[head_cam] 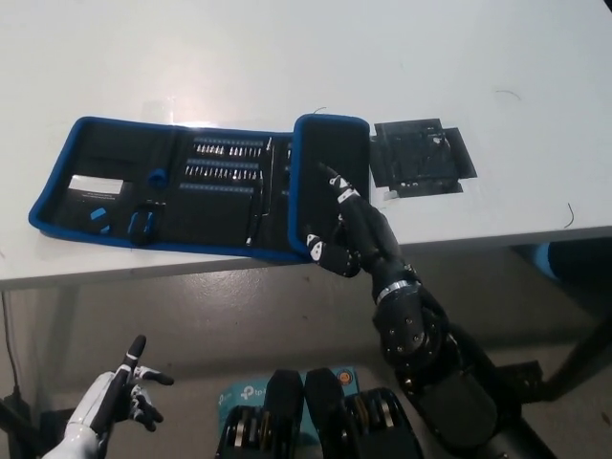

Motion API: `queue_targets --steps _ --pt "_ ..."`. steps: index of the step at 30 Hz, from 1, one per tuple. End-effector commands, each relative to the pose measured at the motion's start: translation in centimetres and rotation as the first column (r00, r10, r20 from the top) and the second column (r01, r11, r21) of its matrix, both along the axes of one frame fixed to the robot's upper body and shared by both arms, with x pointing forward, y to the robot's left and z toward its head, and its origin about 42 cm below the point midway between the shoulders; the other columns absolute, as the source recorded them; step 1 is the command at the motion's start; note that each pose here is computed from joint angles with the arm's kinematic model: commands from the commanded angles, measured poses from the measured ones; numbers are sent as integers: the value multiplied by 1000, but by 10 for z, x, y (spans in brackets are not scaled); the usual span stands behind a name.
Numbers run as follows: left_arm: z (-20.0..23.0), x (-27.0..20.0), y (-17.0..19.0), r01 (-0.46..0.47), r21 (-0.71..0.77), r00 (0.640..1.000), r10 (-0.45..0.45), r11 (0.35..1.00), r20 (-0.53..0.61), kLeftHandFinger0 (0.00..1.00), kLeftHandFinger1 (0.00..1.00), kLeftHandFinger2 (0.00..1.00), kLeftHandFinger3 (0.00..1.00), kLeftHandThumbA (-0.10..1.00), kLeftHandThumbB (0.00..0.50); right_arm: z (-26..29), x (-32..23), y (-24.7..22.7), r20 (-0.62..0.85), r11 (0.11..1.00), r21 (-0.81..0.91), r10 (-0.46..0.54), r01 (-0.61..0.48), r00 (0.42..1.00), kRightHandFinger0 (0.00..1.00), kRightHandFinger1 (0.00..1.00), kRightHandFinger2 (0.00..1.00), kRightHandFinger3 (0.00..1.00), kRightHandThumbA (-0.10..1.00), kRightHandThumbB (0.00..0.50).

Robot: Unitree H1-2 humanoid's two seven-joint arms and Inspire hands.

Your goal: The robot uses its right hand to lift an edge of the toolkit kept in middle of the desk and make one fold in it

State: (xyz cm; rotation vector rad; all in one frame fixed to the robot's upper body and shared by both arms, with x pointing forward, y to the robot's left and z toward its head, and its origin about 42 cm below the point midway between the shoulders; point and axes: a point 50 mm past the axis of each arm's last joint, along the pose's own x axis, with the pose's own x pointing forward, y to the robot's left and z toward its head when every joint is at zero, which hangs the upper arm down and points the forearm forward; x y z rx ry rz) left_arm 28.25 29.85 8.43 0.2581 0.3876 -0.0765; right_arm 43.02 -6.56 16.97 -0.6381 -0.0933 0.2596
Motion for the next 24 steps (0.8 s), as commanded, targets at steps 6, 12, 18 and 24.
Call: queue_targets --steps 6,12,18,24 --pt "1 -7 8 -5 13 1000 5 1000 5 342 315 166 451 1000 415 57 7 -33 -124 989 150 27 -8 992 1000 1000 1000 1000 555 167" --pt "2 -5 8 -7 10 1000 7 1000 13 324 292 138 424 1000 434 140 9 -75 30 828 552 99 -99 995 1000 1000 1000 1000 504 143" --pt "0 -6 7 -10 14 1000 10 1000 10 327 305 150 430 1000 454 174 -13 -117 78 686 709 154 -163 985 988 1000 1000 1000 496 1" --pt "0 -4 5 -14 9 1000 14 1000 16 328 295 141 417 1000 495 132 -51 -177 81 676 736 -34 -37 996 835 1000 1000 1000 523 75"
